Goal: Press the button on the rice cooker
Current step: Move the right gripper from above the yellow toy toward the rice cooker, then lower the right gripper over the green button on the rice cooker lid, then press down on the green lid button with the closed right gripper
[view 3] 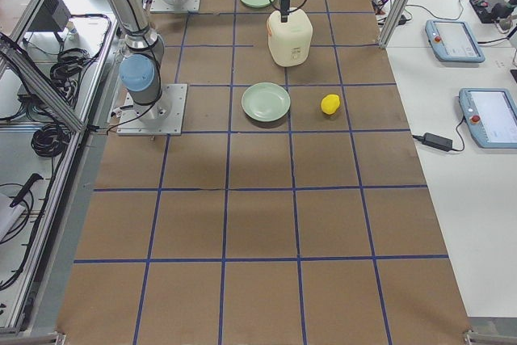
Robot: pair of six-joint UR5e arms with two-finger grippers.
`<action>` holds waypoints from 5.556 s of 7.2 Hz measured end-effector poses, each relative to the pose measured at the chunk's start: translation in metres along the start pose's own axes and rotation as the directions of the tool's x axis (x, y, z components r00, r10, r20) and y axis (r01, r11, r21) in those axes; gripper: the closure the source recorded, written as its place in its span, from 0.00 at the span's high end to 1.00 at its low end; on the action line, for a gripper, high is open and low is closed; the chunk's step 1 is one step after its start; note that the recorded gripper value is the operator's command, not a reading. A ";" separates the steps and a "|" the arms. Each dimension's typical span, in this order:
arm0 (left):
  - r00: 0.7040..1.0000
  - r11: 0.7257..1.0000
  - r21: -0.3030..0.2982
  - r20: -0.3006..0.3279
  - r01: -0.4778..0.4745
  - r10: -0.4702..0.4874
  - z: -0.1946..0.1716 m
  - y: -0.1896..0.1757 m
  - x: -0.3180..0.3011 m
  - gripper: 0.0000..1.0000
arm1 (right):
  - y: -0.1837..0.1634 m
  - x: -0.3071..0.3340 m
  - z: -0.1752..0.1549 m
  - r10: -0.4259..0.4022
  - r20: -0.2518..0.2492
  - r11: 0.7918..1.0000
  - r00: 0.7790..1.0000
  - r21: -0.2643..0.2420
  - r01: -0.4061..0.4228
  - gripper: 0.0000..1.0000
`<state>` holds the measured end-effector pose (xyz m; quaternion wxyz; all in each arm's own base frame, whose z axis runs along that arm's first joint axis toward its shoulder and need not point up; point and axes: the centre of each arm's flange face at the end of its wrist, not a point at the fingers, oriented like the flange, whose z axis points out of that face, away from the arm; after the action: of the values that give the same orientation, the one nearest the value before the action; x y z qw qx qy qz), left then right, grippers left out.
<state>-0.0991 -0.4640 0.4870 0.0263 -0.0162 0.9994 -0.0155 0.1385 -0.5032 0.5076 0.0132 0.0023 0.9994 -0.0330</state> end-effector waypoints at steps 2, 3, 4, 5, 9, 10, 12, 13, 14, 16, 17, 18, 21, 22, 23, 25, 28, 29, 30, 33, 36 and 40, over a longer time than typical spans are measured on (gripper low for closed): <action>1.000 1.000 0.000 0.000 0.000 0.000 0.000 0.000 0.000 1.00 | 0.000 -0.003 0.000 -0.001 0.029 1.000 1.000 0.001 0.001 0.08; 1.000 1.000 0.000 0.000 0.000 0.000 0.000 0.000 0.000 1.00 | 0.000 -0.003 0.001 -0.006 0.029 1.000 1.000 -0.009 0.007 0.05; 1.000 1.000 0.000 0.000 0.000 0.000 0.000 0.000 0.000 1.00 | 0.001 -0.003 0.005 -0.008 0.034 0.999 0.999 -0.033 0.009 0.05; 1.000 1.000 0.000 0.000 0.000 0.000 0.000 0.000 0.000 1.00 | 0.000 -0.004 0.011 -0.006 0.042 0.998 0.999 -0.059 0.009 0.05; 1.000 1.000 0.000 0.000 0.000 0.000 0.000 0.000 0.000 1.00 | -0.035 -0.022 0.042 -0.009 0.168 0.995 0.986 -0.093 0.025 0.05; 1.000 1.000 0.001 0.000 0.000 0.000 0.000 0.000 0.000 1.00 | -0.054 -0.025 0.049 -0.017 0.188 0.996 0.982 -0.083 0.033 0.04; 1.000 1.000 0.001 0.000 0.000 0.000 0.000 0.000 0.000 1.00 | -0.085 -0.034 0.066 -0.021 0.248 0.996 0.969 -0.081 0.042 0.04; 1.000 1.000 0.001 0.000 0.000 0.000 0.000 0.000 0.000 1.00 | -0.096 -0.043 0.077 -0.026 0.280 0.995 0.960 -0.082 0.051 0.03; 1.000 1.000 0.001 0.000 0.000 0.000 0.000 0.000 0.000 1.00 | -0.102 -0.053 0.088 -0.035 0.298 0.995 0.954 -0.082 0.062 0.03; 1.000 1.000 0.001 0.000 0.000 0.000 0.000 0.000 0.000 1.00 | -0.105 -0.063 0.101 -0.039 0.326 0.993 0.945 -0.090 0.072 0.03; 1.000 1.000 0.001 0.000 0.000 0.000 0.000 0.000 0.000 1.00 | -0.106 -0.064 0.106 -0.039 0.335 0.992 0.941 -0.097 0.075 0.03; 1.000 1.000 0.001 0.000 0.000 0.000 0.000 0.000 0.000 1.00 | -0.106 -0.065 0.111 -0.039 0.339 0.991 0.940 -0.104 0.079 0.03; 1.000 1.000 0.001 0.000 0.000 0.000 0.000 0.000 0.000 1.00 | -0.109 -0.060 0.119 -0.067 0.333 0.989 0.941 -0.104 0.107 0.03; 1.000 1.000 0.001 0.000 0.000 0.000 0.000 0.000 0.000 1.00 | -0.108 -0.059 0.121 -0.068 0.329 0.988 0.942 -0.109 0.109 0.03; 1.000 1.000 0.001 0.000 0.000 0.000 0.000 0.000 0.000 1.00 | -0.106 -0.059 0.126 -0.064 0.328 0.987 0.943 -0.120 0.108 0.03; 1.000 1.000 0.001 0.000 0.000 0.000 0.000 0.000 0.000 1.00 | -0.101 -0.058 0.136 -0.056 0.327 0.984 0.943 -0.141 0.108 0.03; 1.000 1.000 0.001 0.000 0.000 0.000 0.000 0.000 0.000 1.00 | -0.097 -0.058 0.144 -0.050 0.331 0.982 0.942 -0.156 0.107 0.02; 1.000 1.000 0.001 0.000 0.000 0.000 0.000 0.000 0.000 1.00 | -0.095 -0.058 0.148 -0.047 0.331 0.981 0.942 -0.165 0.106 0.02; 1.000 1.000 0.001 0.000 0.000 0.000 0.000 0.000 0.000 1.00 | -0.094 -0.058 0.151 -0.044 0.332 0.979 0.942 -0.172 0.106 0.02; 1.000 1.000 0.001 0.000 0.000 0.000 0.000 0.000 0.000 1.00 | -0.092 -0.058 0.156 -0.042 0.334 0.978 0.942 -0.179 0.107 0.02; 1.000 1.000 0.001 0.000 0.000 0.000 0.000 0.000 0.000 1.00 | -0.095 -0.058 0.163 -0.046 0.334 0.980 0.941 -0.168 0.108 0.02; 1.000 1.000 0.000 0.000 0.000 0.000 0.000 0.000 0.000 1.00 | -0.097 -0.058 0.165 -0.048 0.333 0.981 0.942 -0.163 0.108 0.02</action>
<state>-0.0991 -0.4640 0.4870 0.0263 -0.0162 0.9994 -0.0154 0.2001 -0.6109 0.3512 0.1779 -0.0440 0.9814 0.0565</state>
